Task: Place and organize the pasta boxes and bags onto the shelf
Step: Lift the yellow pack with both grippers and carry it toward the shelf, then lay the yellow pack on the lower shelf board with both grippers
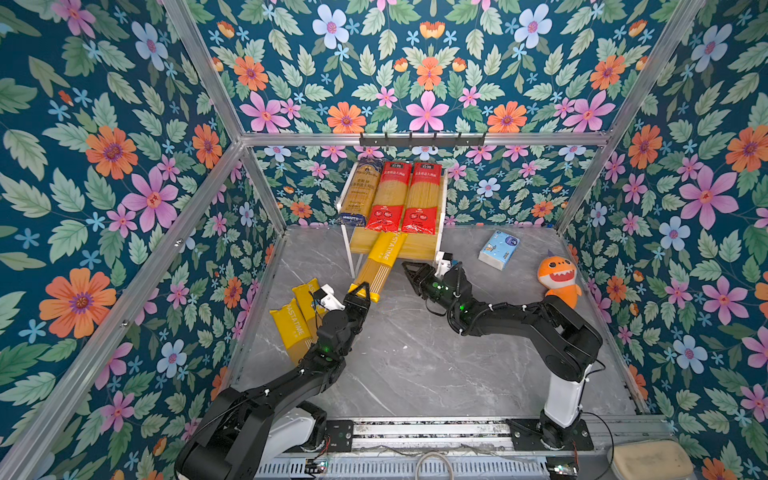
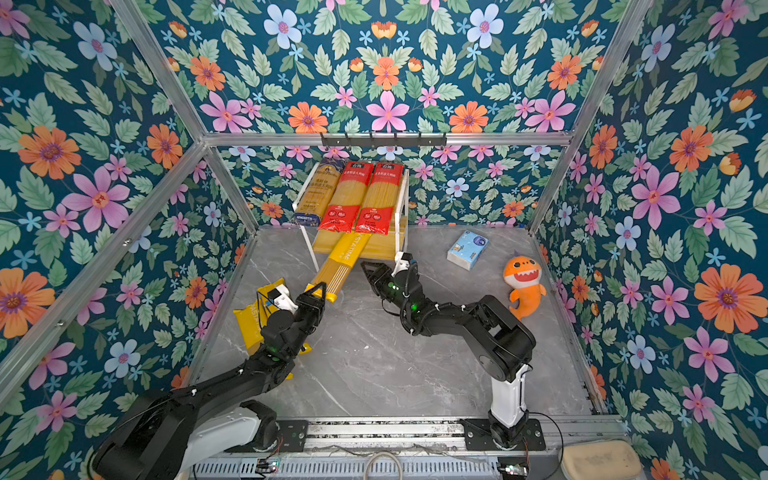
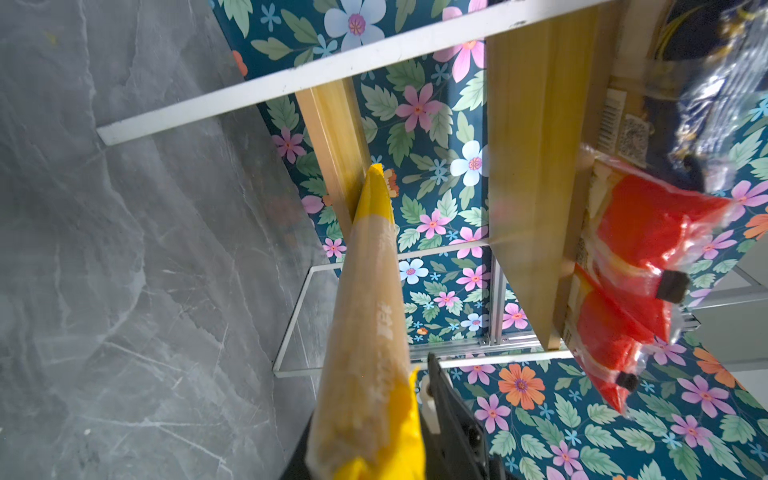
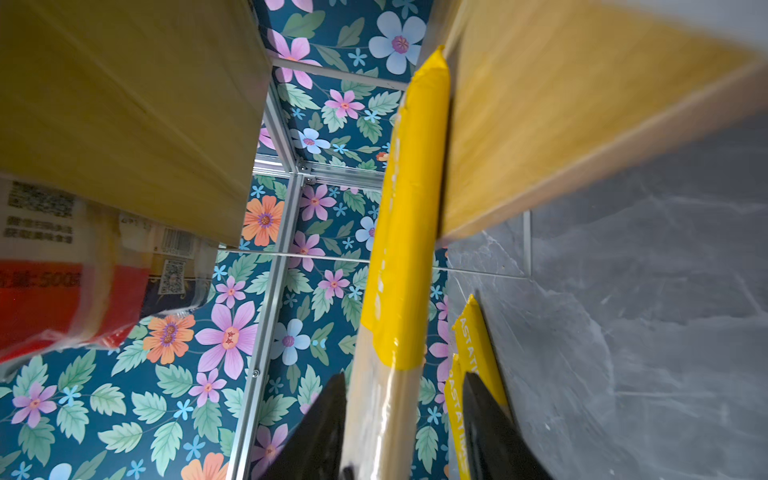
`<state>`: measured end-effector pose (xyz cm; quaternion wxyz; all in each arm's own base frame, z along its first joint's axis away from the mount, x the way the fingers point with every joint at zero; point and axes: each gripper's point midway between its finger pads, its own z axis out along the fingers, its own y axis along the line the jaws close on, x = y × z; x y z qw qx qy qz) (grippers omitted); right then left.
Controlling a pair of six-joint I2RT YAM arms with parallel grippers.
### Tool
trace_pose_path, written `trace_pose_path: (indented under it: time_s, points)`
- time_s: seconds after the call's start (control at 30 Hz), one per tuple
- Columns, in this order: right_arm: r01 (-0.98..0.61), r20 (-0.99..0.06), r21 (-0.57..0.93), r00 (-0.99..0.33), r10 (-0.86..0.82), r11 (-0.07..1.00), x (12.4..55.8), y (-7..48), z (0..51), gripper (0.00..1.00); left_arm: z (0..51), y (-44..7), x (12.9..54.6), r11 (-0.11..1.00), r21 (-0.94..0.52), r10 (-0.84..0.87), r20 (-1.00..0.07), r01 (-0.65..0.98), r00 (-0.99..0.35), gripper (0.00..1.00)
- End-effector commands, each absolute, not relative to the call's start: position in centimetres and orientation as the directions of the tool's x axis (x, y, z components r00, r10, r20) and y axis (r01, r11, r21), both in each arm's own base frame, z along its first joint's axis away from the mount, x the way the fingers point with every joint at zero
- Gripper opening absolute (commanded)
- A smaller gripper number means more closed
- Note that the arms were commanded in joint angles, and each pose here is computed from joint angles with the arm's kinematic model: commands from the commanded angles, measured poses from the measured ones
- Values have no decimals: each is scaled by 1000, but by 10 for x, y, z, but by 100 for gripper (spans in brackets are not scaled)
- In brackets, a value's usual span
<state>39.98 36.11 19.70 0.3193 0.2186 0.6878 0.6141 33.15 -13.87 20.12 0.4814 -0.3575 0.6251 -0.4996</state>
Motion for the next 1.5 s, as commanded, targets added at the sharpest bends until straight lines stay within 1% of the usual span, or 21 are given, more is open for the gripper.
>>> trace_pose_path:
  time_s: [0.0, 0.17, 0.37, 0.77, 0.9, 1.1, 1.13, 1.27, 1.4, 1.47]
  points:
    - [-114, -145, 989, -702, 697, 91, 390, 355, 209, 47, 236, -131, 339, 215, -968, -952, -238, 132, -194, 0]
    - [-82, -140, 990, -720, 680, 117, 371, 345, 191, 47, 238, -127, 359, 240, -964, -958, -254, 115, -132, 0]
    - [-36, -127, 988, -727, 675, 147, 352, 334, 168, 47, 241, -137, 392, 242, -963, -961, -255, 122, -108, 0]
    - [-67, -167, 982, -733, 659, 174, 340, 331, 171, 46, 244, -132, 449, 268, -955, -958, -278, 126, -67, 0]
    - [-68, -167, 982, -738, 654, 175, 336, 334, 168, 46, 240, -132, 458, 255, -959, -961, -266, 124, -75, 0]
    - [-72, -177, 980, -738, 652, 185, 332, 333, 166, 46, 232, -129, 462, 249, -962, -963, -259, 116, -81, 0]
    - [-73, -179, 980, -738, 651, 187, 332, 333, 166, 46, 232, -129, 462, 248, -962, -963, -258, 116, -82, 0]
    - [-75, -187, 978, -738, 648, 197, 331, 333, 166, 46, 235, -126, 463, 265, -957, -959, -275, 118, -75, 7]
    - [-78, -189, 977, -742, 643, 196, 330, 336, 166, 46, 236, -125, 464, 272, -955, -957, -282, 120, -74, 10]
    - [-78, -191, 977, -742, 642, 200, 330, 337, 166, 46, 234, -126, 464, 270, -956, -957, -280, 118, -81, 14]
